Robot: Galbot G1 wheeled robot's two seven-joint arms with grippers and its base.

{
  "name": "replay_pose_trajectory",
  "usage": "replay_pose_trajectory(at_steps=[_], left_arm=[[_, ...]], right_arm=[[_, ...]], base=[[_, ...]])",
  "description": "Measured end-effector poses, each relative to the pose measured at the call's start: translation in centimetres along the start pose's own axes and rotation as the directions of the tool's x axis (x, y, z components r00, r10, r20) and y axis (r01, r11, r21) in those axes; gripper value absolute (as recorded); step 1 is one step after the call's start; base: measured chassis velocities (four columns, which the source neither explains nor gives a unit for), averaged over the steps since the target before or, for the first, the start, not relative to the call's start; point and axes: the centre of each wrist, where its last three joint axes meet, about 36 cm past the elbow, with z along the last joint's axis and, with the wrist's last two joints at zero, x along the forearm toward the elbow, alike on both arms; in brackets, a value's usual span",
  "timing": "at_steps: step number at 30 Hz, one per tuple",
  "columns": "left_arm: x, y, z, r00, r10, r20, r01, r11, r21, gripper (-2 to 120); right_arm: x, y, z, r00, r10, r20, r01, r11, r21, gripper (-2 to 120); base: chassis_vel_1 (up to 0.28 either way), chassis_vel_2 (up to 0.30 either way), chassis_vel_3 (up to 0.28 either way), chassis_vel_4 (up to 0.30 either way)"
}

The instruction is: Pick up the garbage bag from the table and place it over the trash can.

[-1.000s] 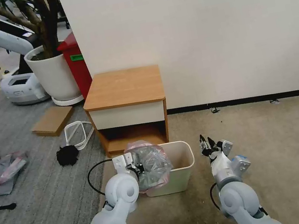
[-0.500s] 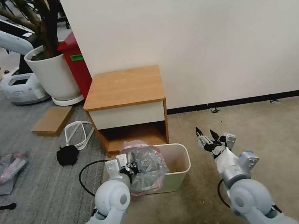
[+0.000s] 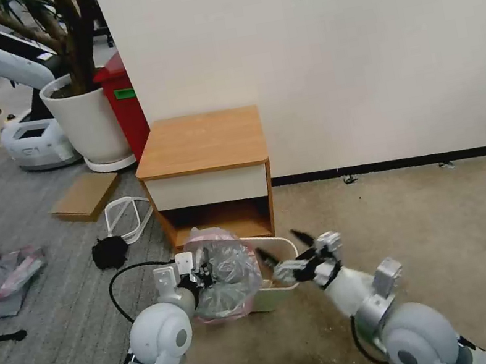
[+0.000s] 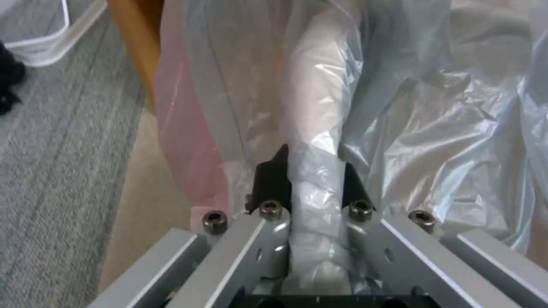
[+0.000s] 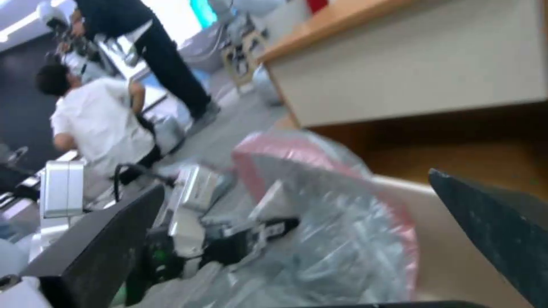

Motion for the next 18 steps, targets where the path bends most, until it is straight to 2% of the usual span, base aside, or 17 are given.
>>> replay_pose_trajectory(at_steps=[5, 11, 15, 18], left_arm=[[0.5, 0.2, 0.9, 0.999, 0.021, 0.05, -0.018, 0.999, -0.05, 5], [1.4, 0.1, 1.7, 0.996, 0.045, 0.071, -0.039, 0.996, -0.081, 5], [2.0, 0.3, 1.8, 0.995, 0.053, 0.082, -0.045, 0.995, -0.09, 5], [2.3, 0.3, 1.9, 0.995, 0.057, 0.083, -0.049, 0.995, -0.09, 5]], right_arm=[[-1.9, 0.0, -1.3, 0.993, 0.024, -0.116, -0.032, 0.997, -0.065, 109], [-3.8, -0.7, -2.0, 0.981, 0.059, -0.185, -0.08, 0.991, -0.105, 102], [-5.2, -1.2, -1.6, 0.967, 0.081, -0.24, -0.111, 0.987, -0.114, 85], [-5.6, -1.2, -1.0, 0.963, 0.082, -0.258, -0.114, 0.987, -0.114, 80]], base=[[0.0, 0.0, 0.0, 0.0], [0.0, 0.0, 0.0, 0.0], [0.0, 0.0, 0.0, 0.0], [0.0, 0.0, 0.0, 0.0]])
